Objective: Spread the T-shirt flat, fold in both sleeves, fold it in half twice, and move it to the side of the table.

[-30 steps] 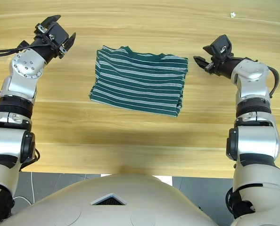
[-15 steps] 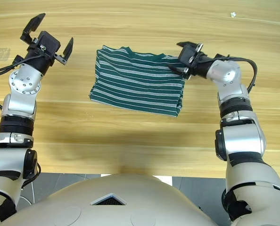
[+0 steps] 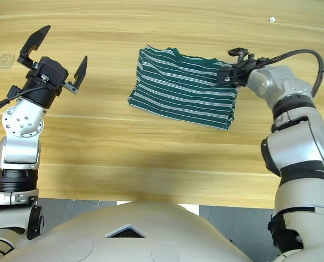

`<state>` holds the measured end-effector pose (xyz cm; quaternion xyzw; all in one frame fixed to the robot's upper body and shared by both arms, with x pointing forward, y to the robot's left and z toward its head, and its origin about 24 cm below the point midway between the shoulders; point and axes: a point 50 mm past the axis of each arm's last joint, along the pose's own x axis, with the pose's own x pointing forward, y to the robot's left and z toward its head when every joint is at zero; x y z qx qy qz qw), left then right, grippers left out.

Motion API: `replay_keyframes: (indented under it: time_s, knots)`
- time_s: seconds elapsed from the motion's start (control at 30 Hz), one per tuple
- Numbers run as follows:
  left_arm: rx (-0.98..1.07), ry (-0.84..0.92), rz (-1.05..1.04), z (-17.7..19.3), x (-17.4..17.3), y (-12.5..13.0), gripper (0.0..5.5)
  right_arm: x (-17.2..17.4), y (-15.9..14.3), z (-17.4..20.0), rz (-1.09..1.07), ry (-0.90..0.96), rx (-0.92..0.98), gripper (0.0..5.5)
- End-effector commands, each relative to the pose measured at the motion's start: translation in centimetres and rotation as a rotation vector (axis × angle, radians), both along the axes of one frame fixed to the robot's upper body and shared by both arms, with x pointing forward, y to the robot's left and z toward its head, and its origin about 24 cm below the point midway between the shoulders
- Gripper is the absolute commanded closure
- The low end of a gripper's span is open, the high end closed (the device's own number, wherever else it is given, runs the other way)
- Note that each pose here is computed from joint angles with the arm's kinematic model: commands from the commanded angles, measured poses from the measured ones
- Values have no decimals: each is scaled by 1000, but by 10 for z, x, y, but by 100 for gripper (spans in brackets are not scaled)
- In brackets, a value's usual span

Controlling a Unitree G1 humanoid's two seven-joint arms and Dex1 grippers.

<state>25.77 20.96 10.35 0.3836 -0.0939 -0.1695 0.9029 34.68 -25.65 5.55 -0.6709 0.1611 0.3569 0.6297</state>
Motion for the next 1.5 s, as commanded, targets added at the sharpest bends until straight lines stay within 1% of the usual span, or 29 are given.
replay_keyframes:
  time_s: [0.03, 0.1, 0.17, 0.3, 0.5, 0.67, 0.87, 1.03, 1.13, 1.27, 1.43, 1.5]
  knots:
    - [8, 1, 61, 3, -12, 13, 109, -62, -6, -26, 172, 541, 83, 198]
    - [4, 0, 76, 3, -15, 16, 109, -78, 7, -14, 282, 603, 122, 198]
    - [-10, 2, 76, 1, -16, 13, 109, -90, 22, -4, 359, 610, 176, 198]
    - [-52, 13, 49, -6, -20, -2, 109, -99, 53, -7, 463, 510, 283, 198]
    - [-99, 40, 19, -11, -28, -15, 109, -100, 81, -8, 496, 291, 392, 198]
    - [-156, 70, -10, -20, -33, -32, 109, -102, 91, -22, 483, 197, 430, 198]
    - [-161, 82, -20, -24, -27, -37, 109, -109, 107, -29, 528, 200, 475, 198]
    - [-155, 90, -32, -28, -27, -40, 109, -124, 125, -31, 603, 238, 520, 198]
    - [-152, 96, -36, -30, -28, -42, 109, -124, 128, -29, 606, 220, 529, 198]
    - [-129, 105, -52, -33, -29, -45, 109, -118, 129, -18, 598, 140, 561, 198]
    - [-123, 106, -52, -35, -27, -45, 109, -114, 142, 5, 620, 36, 652, 198]
    - [-94, 74, -45, -32, -25, -42, 109, -114, 147, 18, 635, -11, 701, 198]
